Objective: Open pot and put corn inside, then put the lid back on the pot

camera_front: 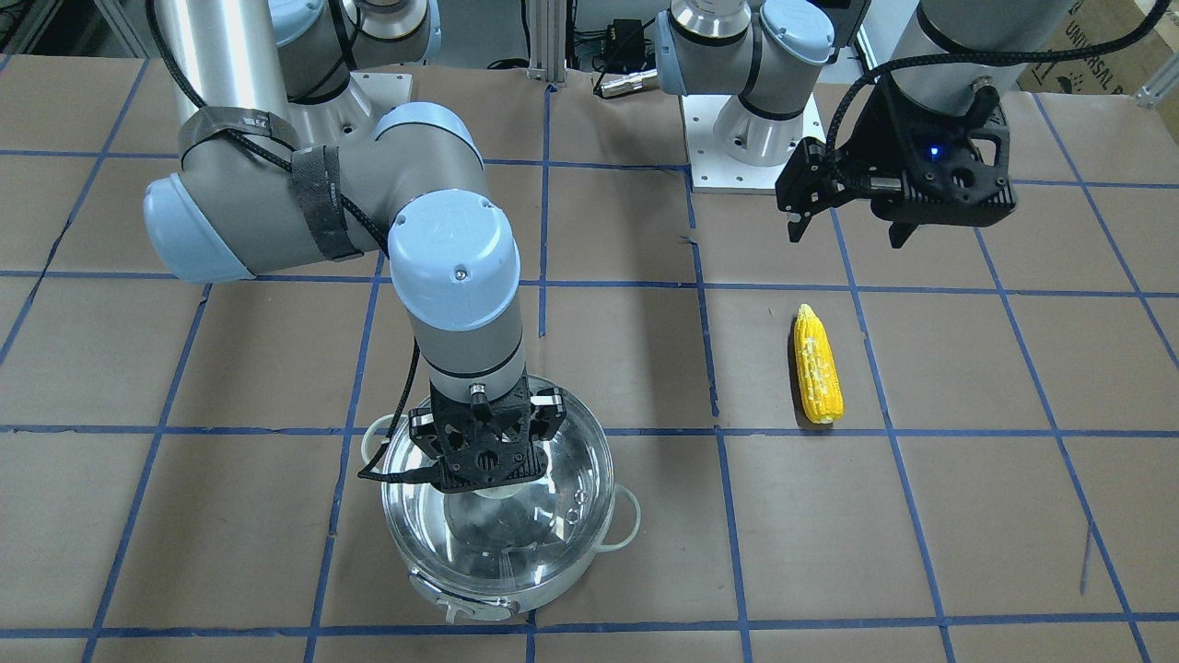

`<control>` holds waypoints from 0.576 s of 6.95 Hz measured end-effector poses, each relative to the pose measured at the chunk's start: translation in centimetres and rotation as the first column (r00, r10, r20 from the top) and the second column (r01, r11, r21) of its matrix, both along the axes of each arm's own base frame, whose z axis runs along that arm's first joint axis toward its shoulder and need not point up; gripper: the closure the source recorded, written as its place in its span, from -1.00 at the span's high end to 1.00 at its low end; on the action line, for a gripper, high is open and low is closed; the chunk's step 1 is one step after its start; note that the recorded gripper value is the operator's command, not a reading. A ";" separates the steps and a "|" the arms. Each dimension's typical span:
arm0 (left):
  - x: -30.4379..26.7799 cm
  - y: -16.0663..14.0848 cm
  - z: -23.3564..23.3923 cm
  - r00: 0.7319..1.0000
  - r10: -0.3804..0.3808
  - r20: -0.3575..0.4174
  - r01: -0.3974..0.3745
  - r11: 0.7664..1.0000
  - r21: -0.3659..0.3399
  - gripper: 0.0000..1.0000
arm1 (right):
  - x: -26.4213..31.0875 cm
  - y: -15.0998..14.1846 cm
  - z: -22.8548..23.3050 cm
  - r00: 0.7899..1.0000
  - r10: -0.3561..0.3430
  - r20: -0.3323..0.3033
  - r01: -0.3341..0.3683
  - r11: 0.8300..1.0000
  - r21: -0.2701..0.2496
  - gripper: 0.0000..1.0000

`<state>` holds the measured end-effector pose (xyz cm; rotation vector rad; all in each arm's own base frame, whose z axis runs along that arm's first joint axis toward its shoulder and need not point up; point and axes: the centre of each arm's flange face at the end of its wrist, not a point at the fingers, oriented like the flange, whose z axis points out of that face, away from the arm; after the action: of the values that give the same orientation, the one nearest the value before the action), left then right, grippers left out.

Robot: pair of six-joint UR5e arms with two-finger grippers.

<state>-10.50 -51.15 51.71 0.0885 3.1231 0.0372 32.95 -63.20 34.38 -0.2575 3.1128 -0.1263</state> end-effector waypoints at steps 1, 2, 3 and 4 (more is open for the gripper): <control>0.0 0.0 0.0 1.000 0.000 0.000 0.000 1.000 0.000 1.00 | -0.1 -0.2 0.2 1.000 -0.001 0.003 0.001 1.000 -0.005 0.59; 0.0 -0.2 -0.1 1.000 0.000 -0.001 0.000 1.000 0.000 1.00 | -0.2 -0.5 0.4 1.000 -0.003 0.005 0.003 1.000 -0.011 0.59; 0.0 -0.4 -0.3 1.000 0.002 -0.002 -0.002 1.000 0.003 1.00 | -0.4 -0.6 0.5 1.000 -0.004 0.006 0.004 1.000 -0.016 0.59; 0.1 -0.5 -0.5 1.000 0.004 -0.003 -0.004 1.000 0.006 1.00 | -0.5 -0.8 0.7 1.000 -0.002 0.006 0.002 1.000 -0.020 0.59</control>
<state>-10.36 -51.69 51.19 0.0820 3.1264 0.0473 32.44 -64.00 35.07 -0.2539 3.1076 -0.1573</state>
